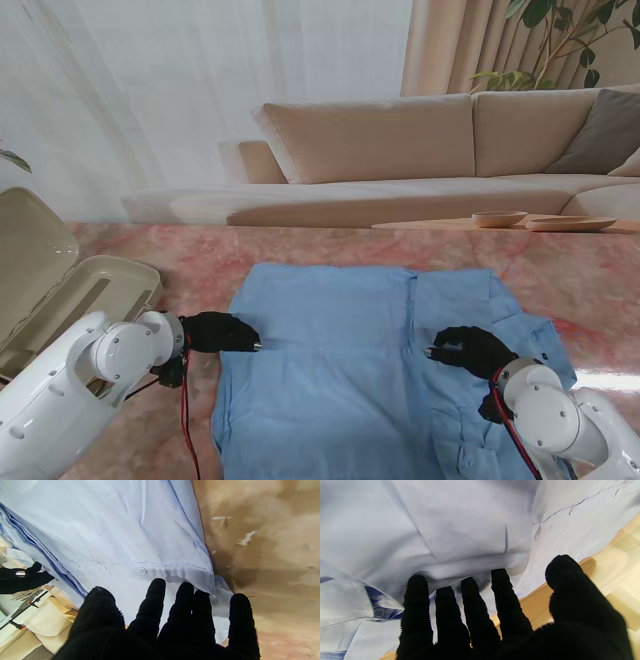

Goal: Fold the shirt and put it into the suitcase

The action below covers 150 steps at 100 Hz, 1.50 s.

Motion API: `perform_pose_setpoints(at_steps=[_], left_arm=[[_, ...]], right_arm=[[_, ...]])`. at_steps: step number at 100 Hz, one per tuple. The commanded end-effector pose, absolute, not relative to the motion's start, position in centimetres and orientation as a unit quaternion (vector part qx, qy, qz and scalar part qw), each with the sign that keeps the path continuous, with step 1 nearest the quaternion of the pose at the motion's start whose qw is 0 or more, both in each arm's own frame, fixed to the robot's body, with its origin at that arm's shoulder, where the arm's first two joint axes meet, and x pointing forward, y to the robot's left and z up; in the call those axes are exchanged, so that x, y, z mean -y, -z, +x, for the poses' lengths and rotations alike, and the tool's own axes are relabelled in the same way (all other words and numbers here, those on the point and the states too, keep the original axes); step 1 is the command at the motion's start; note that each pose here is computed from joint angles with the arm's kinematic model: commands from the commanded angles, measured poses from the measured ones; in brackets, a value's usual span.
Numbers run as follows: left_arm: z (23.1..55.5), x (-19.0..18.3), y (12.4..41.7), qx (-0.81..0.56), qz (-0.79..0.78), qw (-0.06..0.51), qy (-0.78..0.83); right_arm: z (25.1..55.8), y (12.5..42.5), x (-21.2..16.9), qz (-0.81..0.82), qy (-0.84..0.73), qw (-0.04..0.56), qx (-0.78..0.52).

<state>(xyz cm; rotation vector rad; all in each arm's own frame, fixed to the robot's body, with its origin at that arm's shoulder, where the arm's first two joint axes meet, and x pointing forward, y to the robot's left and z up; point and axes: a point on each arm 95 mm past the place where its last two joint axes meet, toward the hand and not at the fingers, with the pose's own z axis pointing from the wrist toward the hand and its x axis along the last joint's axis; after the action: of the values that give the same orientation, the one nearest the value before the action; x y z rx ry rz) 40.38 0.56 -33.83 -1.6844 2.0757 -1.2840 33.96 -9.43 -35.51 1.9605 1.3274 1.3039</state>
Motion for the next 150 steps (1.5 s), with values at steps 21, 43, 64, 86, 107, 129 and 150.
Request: perform_pose_setpoints(at_steps=[21,43,64,86,107,129,150], left_arm=[[38.5,-3.5,35.8,-0.690,-0.605,0.107,0.383],[38.1,-4.4,35.6,-0.670,-0.621,0.127,0.387],[38.0,-4.5,35.1,-0.643,-0.628,0.131,0.418],[38.3,-3.9,33.8,-0.615,-0.626,0.129,0.461],[38.5,-2.9,31.6,-0.581,-0.623,0.131,0.507],[39.8,-1.5,29.6,-0.550,-0.611,0.145,0.550],[42.3,-0.8,28.6,-0.539,-0.597,0.176,0.567]], right_arm=[[33.6,35.9,7.8,0.713,-0.474,0.172,-0.487],[33.8,35.7,6.4,0.706,-0.486,0.154,-0.491],[33.9,35.2,5.8,0.697,-0.494,0.151,-0.498],[34.0,33.9,5.8,0.678,-0.512,0.166,-0.500],[34.7,31.9,5.9,0.644,-0.550,0.200,-0.493],[36.5,29.4,6.0,0.596,-0.595,0.260,-0.472],[39.1,28.3,6.0,0.574,-0.607,0.292,-0.467]])
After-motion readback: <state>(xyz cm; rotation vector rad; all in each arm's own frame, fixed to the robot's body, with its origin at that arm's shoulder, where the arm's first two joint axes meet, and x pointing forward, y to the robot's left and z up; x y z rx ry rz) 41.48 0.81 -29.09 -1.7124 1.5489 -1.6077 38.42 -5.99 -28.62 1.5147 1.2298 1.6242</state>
